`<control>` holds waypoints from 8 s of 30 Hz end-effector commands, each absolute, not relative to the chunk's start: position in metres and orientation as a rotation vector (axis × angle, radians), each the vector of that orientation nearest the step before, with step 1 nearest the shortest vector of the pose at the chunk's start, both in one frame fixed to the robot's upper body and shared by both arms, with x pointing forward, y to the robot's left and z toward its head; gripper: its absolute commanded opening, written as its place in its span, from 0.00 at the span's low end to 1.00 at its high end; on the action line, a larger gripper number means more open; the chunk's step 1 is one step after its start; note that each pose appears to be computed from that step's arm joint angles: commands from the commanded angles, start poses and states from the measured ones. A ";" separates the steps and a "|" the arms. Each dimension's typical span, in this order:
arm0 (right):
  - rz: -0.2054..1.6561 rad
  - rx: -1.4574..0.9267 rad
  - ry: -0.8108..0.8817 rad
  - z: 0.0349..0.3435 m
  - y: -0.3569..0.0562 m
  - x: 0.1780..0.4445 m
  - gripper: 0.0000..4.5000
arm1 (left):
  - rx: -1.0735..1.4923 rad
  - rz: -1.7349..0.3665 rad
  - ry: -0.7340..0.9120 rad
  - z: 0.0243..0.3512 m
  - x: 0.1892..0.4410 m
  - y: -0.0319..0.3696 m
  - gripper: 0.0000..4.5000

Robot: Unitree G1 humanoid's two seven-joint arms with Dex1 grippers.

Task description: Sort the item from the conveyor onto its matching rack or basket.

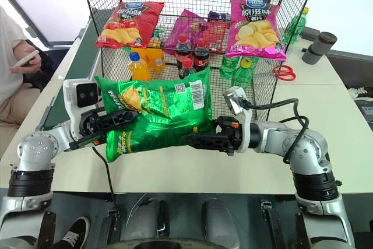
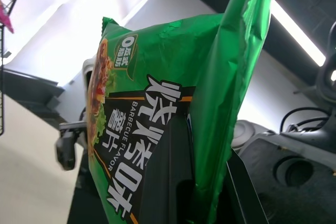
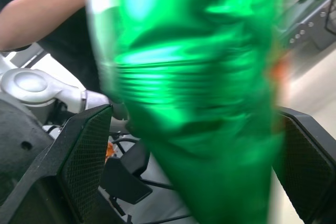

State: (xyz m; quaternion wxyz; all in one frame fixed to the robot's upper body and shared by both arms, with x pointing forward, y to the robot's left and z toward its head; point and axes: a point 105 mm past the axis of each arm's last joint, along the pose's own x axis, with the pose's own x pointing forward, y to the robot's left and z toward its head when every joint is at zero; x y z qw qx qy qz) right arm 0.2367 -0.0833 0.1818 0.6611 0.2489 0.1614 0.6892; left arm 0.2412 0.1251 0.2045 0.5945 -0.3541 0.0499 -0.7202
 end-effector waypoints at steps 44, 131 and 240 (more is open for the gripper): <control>0.899 -0.986 -0.559 0.263 -0.094 0.294 0.08 | -0.372 -1.091 -0.109 0.169 0.281 0.188 1.00; 0.266 -0.915 -0.413 0.289 -0.073 0.417 0.89 | 0.181 -0.565 -0.432 0.185 0.314 0.142 1.00; 0.694 -0.712 -0.263 0.310 -0.049 0.386 0.51 | 0.172 -0.610 -0.414 0.172 0.308 0.127 1.00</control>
